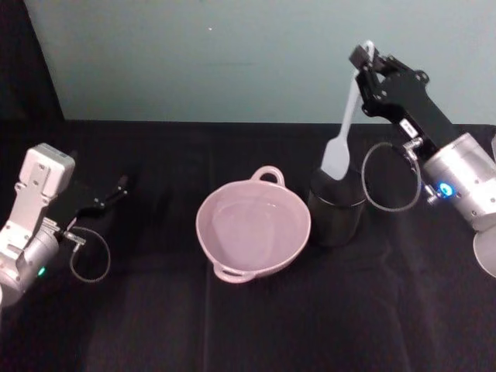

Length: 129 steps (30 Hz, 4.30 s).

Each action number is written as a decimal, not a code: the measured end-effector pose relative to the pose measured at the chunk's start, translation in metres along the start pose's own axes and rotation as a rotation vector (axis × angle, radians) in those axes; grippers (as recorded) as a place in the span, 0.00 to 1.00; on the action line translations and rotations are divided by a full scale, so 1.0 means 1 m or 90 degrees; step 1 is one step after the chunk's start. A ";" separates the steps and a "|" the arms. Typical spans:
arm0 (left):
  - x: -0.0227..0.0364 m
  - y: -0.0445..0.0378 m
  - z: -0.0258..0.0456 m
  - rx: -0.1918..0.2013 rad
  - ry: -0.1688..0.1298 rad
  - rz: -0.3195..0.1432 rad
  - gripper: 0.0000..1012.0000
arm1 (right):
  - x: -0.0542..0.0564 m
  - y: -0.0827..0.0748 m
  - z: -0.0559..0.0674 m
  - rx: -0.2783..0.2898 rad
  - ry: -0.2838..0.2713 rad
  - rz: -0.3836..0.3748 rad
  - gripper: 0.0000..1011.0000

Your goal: Use the one hand to pick up the spoon and stir the clear water in the bowl.

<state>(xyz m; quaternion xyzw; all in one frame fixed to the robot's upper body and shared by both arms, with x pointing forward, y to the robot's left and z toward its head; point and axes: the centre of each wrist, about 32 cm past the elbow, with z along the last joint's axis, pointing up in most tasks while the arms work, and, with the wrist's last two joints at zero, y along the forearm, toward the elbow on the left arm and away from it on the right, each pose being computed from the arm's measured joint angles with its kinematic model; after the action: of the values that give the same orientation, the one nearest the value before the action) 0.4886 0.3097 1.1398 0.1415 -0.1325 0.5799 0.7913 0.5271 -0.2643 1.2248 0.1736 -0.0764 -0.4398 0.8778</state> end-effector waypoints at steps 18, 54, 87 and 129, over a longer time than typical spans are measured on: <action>0.0000 0.0000 0.0000 0.000 0.000 0.000 1.00 | 0.017 -0.028 -0.053 -0.025 0.104 -0.072 0.11; 0.0000 0.0000 0.0000 0.000 0.000 0.000 1.00 | 0.021 -0.042 -0.093 -0.024 0.272 -0.135 0.11; 0.0000 0.0000 0.0000 0.000 0.000 0.000 1.00 | 0.017 -0.059 -0.089 -0.028 0.264 -0.182 0.78; 0.0000 0.0000 0.0000 0.000 0.000 0.000 1.00 | 0.027 -0.073 -0.075 -0.274 -0.197 -0.227 0.99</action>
<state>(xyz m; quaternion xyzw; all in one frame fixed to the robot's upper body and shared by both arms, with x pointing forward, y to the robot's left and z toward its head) 0.4886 0.3097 1.1398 0.1415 -0.1324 0.5799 0.7913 0.5103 -0.3088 1.1279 -0.0745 -0.0823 -0.6139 0.7815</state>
